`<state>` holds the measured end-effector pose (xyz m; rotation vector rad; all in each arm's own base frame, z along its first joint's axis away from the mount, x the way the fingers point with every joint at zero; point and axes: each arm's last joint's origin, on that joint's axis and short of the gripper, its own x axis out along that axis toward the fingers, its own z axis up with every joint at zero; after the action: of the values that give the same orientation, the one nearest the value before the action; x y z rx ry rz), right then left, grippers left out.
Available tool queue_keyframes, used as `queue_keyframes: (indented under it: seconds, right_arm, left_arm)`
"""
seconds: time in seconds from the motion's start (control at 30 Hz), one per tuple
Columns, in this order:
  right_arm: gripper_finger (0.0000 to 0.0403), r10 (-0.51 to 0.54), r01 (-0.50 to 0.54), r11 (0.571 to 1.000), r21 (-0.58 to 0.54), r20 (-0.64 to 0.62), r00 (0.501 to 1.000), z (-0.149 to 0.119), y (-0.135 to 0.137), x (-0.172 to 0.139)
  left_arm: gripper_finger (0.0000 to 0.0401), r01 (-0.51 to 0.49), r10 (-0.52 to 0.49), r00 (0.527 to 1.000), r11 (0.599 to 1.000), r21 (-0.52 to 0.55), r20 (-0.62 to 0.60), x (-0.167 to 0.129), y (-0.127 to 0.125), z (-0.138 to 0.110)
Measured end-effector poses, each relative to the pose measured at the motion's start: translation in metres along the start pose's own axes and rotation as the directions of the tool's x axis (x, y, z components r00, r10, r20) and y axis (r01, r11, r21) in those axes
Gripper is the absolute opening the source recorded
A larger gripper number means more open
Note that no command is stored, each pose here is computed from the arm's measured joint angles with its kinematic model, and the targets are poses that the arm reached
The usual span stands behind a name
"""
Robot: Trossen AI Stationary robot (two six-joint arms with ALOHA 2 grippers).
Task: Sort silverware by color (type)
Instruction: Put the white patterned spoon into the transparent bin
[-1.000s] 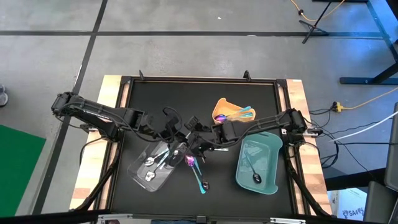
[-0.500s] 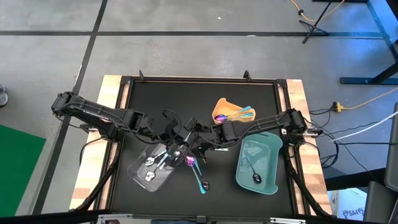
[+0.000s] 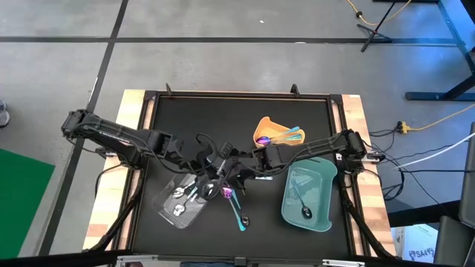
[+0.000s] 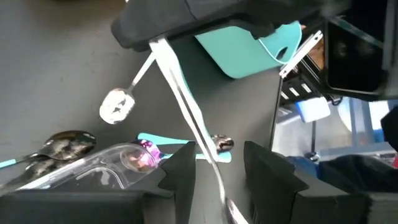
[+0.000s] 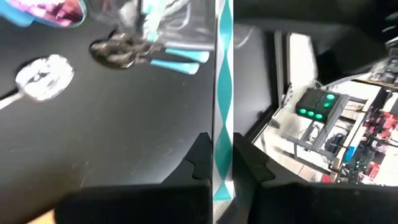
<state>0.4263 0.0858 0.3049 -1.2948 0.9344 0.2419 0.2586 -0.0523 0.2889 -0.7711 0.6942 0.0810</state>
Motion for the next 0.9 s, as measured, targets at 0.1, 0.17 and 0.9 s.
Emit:
queue_keyframes:
  seconds: [0.1, 0.17, 0.9]
  right_arm:
    - [0.0017, -0.011, 0.011, 1.0, 0.01, 0.024, 1.0, 0.0015, -0.0018, 0.0]
    - [0.0017, -0.012, 0.012, 1.0, 0.01, 0.036, 0.999, 0.0021, -0.0022, -0.0001]
    - [0.0017, -0.063, 0.058, 0.997, 0.047, 0.104, 0.993, 0.0066, -0.0089, -0.0011]
  left_arm:
    - [0.0128, 0.001, -0.001, 1.0, 1.0, -0.006, -0.001, -0.0001, 0.0018, 0.002]
    - [0.0128, 0.009, -0.009, 1.0, 1.0, -0.012, -0.01, -0.0002, 0.0031, 0.0035]
    - [0.0061, 0.022, -0.023, 0.999, 0.999, -0.038, -0.036, -0.0004, 0.0076, 0.0072]
